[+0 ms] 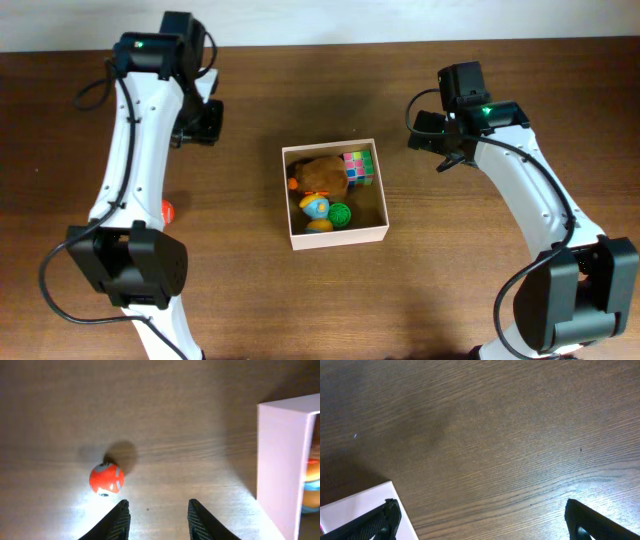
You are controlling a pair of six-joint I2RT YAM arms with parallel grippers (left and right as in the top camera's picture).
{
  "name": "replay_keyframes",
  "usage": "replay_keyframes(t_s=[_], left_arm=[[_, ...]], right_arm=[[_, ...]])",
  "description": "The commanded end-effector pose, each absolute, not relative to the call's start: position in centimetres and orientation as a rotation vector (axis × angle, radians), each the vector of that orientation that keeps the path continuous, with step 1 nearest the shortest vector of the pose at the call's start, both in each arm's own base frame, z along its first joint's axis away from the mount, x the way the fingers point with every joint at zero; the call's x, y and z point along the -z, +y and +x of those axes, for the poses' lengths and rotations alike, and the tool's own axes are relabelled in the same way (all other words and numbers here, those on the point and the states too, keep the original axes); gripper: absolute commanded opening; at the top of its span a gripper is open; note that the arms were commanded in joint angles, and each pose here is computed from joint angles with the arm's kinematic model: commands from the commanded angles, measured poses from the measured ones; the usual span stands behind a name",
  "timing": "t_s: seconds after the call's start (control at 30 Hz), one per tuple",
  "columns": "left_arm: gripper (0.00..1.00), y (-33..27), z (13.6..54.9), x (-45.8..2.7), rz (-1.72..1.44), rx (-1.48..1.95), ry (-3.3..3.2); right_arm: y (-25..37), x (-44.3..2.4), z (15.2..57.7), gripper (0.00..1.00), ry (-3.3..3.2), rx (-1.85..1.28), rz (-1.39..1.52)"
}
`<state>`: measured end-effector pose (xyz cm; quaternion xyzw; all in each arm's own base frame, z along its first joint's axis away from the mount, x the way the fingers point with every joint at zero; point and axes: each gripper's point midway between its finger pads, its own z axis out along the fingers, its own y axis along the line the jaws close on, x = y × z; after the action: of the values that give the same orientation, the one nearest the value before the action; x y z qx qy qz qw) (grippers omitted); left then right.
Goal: Pack container
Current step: 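Raise the left gripper and move it to the red-and-grey ball, then lower the left gripper and grasp the red-and-grey ball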
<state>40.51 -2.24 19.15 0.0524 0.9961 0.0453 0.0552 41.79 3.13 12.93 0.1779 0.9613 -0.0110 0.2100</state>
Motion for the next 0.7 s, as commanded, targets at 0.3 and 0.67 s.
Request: replay_keyframes(t_s=[0.3, 0.67], left_arm=[[0.43, 2.1, 36.8, -11.8, -0.314, -0.336, 3.194], [0.5, 6.6, 37.2, -6.5, -0.557, -0.337, 3.119]], right_arm=[[2.7, -13.6, 42.3, 0.99, 2.645, 0.043, 0.516], [2.7, -13.6, 42.3, 0.99, 2.645, 0.043, 0.516]])
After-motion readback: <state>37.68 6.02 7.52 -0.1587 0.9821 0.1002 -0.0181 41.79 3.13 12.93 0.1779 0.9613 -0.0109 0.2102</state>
